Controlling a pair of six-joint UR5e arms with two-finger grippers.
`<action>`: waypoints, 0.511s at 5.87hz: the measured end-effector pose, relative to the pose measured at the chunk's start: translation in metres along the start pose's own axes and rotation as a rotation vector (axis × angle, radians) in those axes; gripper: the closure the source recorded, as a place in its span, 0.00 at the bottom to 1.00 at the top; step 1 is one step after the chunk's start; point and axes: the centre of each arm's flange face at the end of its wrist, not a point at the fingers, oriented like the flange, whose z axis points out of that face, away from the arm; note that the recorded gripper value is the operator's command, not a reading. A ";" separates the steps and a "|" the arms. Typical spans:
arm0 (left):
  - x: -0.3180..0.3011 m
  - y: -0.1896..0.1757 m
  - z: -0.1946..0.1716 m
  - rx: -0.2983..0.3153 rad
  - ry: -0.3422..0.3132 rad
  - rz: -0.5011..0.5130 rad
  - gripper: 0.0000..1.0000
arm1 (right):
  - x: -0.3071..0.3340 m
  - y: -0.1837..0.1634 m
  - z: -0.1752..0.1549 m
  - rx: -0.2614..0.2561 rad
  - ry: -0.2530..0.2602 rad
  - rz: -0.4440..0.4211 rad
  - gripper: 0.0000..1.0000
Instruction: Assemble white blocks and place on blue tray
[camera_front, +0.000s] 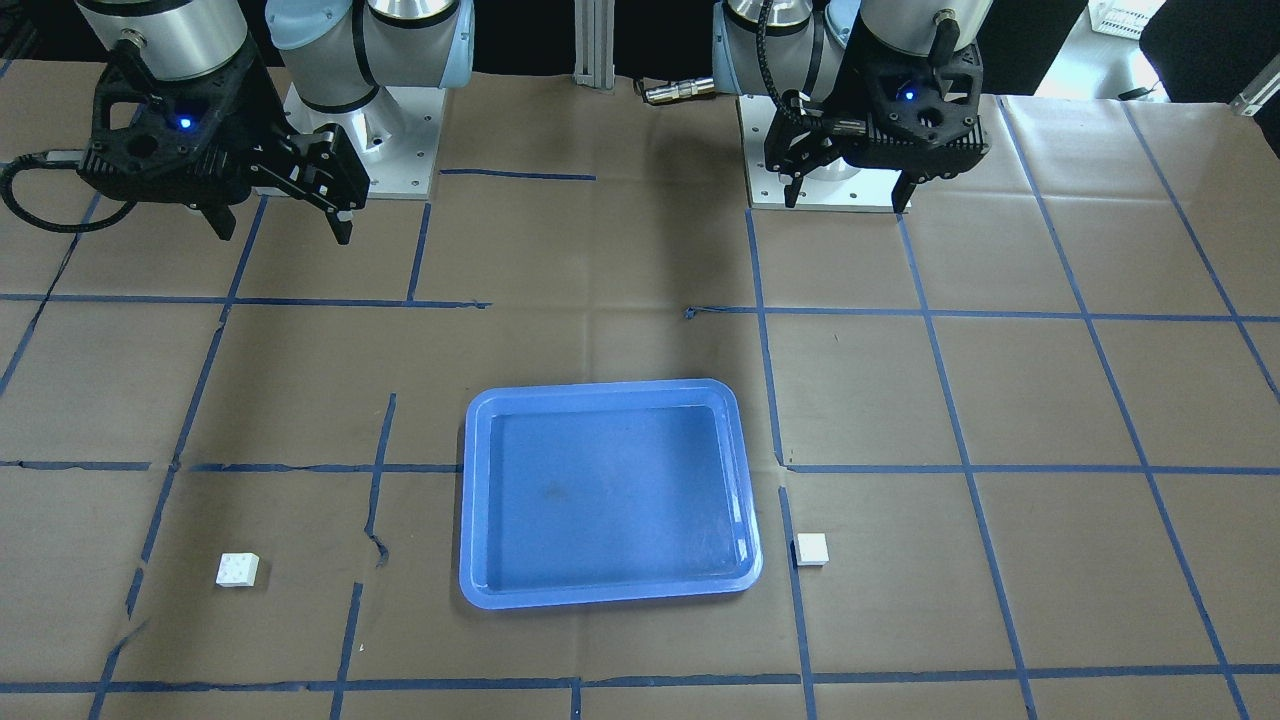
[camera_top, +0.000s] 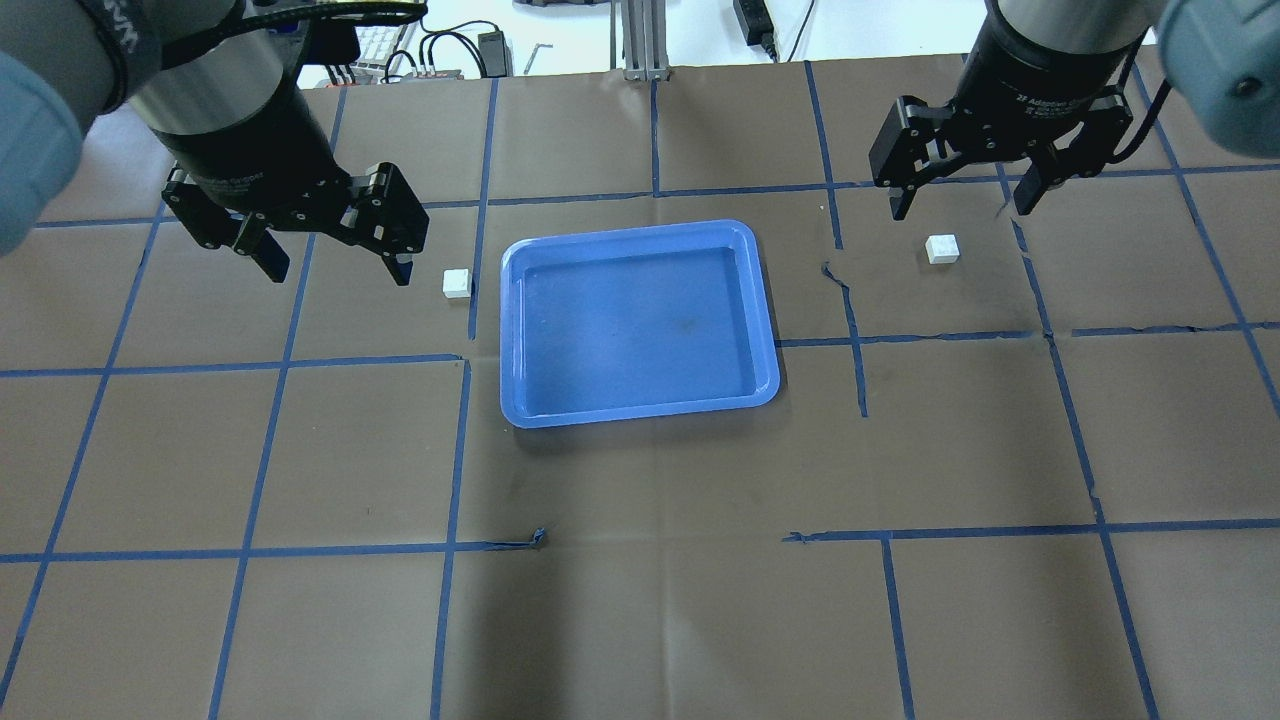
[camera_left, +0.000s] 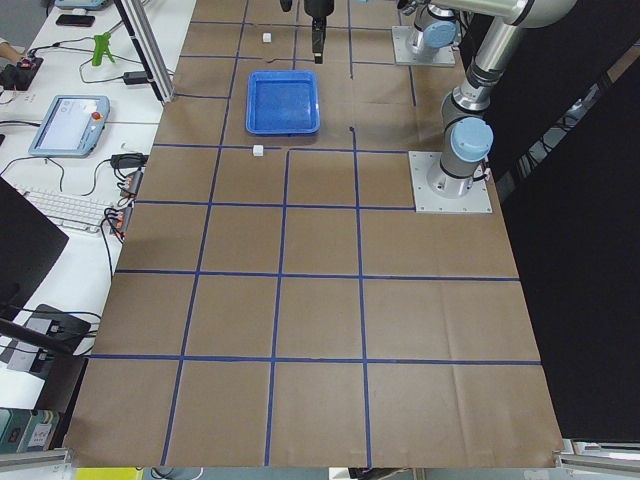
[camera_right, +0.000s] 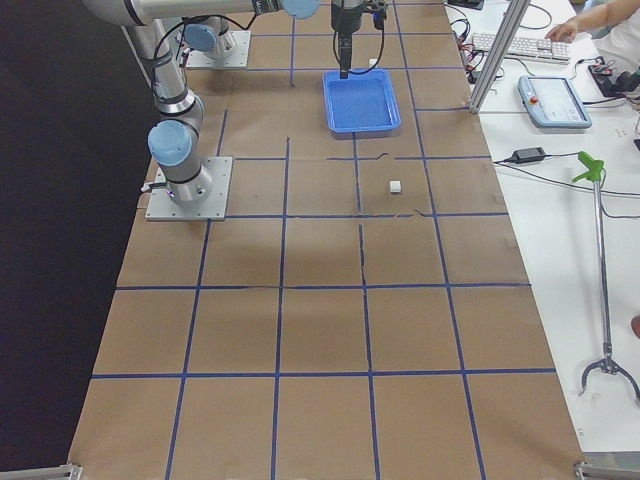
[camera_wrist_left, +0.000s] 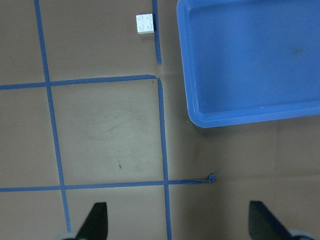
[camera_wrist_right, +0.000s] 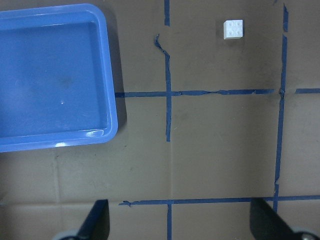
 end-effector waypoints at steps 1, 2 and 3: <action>0.000 0.002 -0.001 0.000 -0.001 0.000 0.00 | 0.000 0.000 0.000 0.000 0.000 0.001 0.00; 0.000 0.003 0.000 -0.001 -0.002 0.001 0.00 | -0.001 0.001 0.000 0.000 -0.001 0.000 0.00; 0.000 0.005 0.001 -0.004 -0.004 0.001 0.00 | -0.001 0.002 0.000 -0.001 -0.002 0.000 0.00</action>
